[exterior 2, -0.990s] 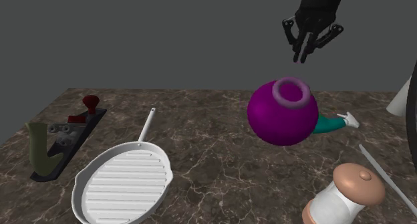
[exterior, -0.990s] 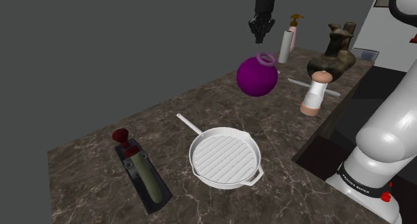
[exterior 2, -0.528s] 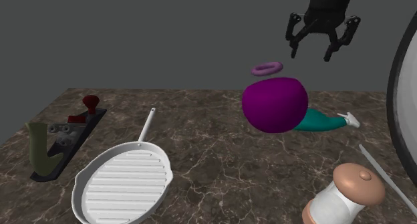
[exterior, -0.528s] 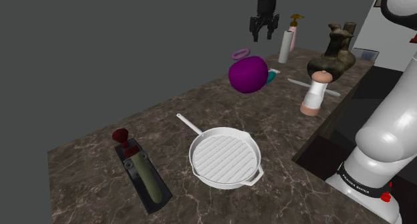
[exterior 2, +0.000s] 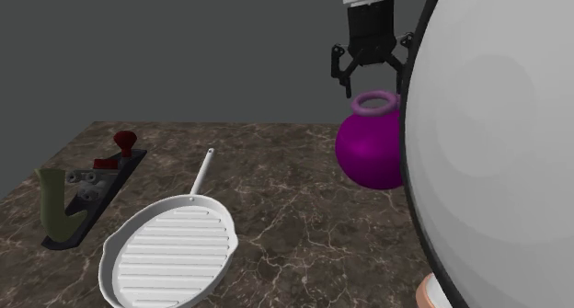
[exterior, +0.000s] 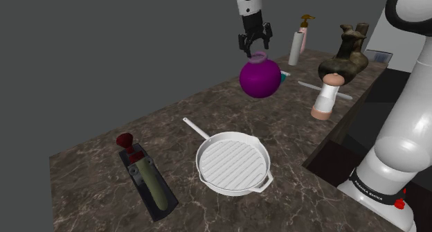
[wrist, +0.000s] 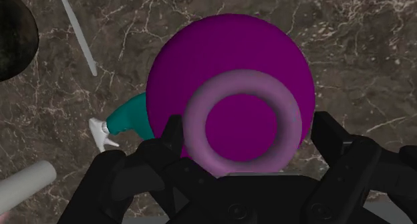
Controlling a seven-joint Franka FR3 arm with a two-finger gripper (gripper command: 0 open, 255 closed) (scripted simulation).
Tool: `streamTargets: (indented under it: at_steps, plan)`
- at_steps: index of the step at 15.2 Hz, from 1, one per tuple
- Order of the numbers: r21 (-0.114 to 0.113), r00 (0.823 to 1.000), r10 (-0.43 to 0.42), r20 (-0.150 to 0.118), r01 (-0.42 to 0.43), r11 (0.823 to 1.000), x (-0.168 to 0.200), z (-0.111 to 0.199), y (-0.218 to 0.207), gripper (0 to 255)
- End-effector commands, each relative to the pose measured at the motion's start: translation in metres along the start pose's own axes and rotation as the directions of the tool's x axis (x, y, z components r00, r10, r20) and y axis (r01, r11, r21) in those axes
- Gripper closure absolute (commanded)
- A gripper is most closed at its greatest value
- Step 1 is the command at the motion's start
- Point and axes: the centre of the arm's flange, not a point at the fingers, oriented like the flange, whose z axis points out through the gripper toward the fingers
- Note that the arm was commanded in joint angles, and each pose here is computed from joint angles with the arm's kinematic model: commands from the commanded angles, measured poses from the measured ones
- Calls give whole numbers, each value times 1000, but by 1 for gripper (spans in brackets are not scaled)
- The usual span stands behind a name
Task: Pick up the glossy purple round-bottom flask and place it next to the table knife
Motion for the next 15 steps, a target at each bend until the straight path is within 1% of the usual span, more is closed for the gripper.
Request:
streamTargets:
  at_steps: [1,7,15]
  plan:
    - [-23,1000,5,7,-5,1000,0,6,-10,0]
    - [-23,1000,5,7,-5,1000,0,41,-9,0]
    - [-23,1000,5,7,-5,1000,0,41,-9,0]
